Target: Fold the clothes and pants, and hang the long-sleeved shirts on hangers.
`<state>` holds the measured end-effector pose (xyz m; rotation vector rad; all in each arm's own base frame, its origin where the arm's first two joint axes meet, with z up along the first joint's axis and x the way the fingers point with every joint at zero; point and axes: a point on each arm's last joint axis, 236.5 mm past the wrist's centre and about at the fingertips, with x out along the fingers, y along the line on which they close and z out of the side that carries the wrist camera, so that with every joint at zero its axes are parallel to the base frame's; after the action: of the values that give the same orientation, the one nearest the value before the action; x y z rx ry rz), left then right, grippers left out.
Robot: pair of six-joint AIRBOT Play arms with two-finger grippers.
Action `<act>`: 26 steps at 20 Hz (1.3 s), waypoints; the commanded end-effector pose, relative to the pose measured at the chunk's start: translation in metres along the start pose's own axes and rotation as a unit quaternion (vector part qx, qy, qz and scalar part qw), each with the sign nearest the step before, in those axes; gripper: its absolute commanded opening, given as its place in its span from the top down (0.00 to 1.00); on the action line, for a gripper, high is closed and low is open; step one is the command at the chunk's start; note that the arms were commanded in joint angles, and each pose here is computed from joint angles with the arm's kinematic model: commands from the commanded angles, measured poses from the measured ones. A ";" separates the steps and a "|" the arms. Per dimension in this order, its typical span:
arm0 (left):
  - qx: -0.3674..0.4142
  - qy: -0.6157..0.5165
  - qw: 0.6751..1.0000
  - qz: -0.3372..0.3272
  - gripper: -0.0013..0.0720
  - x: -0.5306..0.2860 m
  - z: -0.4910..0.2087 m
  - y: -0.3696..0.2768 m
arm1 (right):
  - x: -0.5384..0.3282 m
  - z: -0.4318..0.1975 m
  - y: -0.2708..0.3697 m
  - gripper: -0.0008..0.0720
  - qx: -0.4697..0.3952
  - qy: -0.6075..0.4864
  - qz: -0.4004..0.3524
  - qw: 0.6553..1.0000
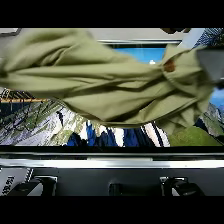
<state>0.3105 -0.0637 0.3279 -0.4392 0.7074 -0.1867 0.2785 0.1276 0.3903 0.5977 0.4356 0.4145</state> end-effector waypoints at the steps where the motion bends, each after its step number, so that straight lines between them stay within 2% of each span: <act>1: -0.056 0.148 0.987 0.014 0.96 0.061 -0.071 0.032 | 0.056 -0.061 -0.065 0.95 0.055 0.163 -0.101 0.980; 4: -0.112 0.258 0.959 0.047 0.96 0.126 -0.150 0.076 | 0.121 -0.112 -0.127 0.95 0.075 0.281 -0.160 0.943; 8: -0.174 0.313 0.930 0.081 0.96 0.196 -0.233 0.121 | 0.218 -0.167 -0.199 0.95 0.132 0.342 -0.190 0.911; 13: -0.215 0.356 0.903 0.112 0.96 0.245 -0.284 0.155 | 0.326 -0.202 -0.254 0.95 0.237 0.285 -0.167 0.914; 17: -0.229 0.382 0.886 0.130 0.96 0.261 -0.306 0.170 | 0.356 -0.210 -0.271 0.93 0.285 0.251 -0.159 0.911; 19: -0.228 0.386 0.884 0.132 0.96 0.262 -0.309 0.172 | 0.354 -0.213 -0.271 0.73 0.282 0.259 -0.160 0.910; 20: -0.226 0.384 0.886 0.131 0.96 0.263 -0.308 0.172 | 0.348 -0.213 -0.272 0.68 0.283 0.268 -0.162 0.906; 24: -0.220 0.383 0.888 0.128 0.96 0.263 -0.307 0.172 | 0.291 -0.180 -0.285 0.36 0.252 0.313 -0.153 0.903; 26: -0.219 0.391 0.885 0.127 0.96 0.260 -0.309 0.171 | 0.245 -0.157 -0.301 0.36 0.229 0.334 -0.158 0.901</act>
<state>0.3059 -0.0926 -0.1083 -0.7147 1.5998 0.0697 0.5087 0.1353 0.0033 0.8998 1.2279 0.1467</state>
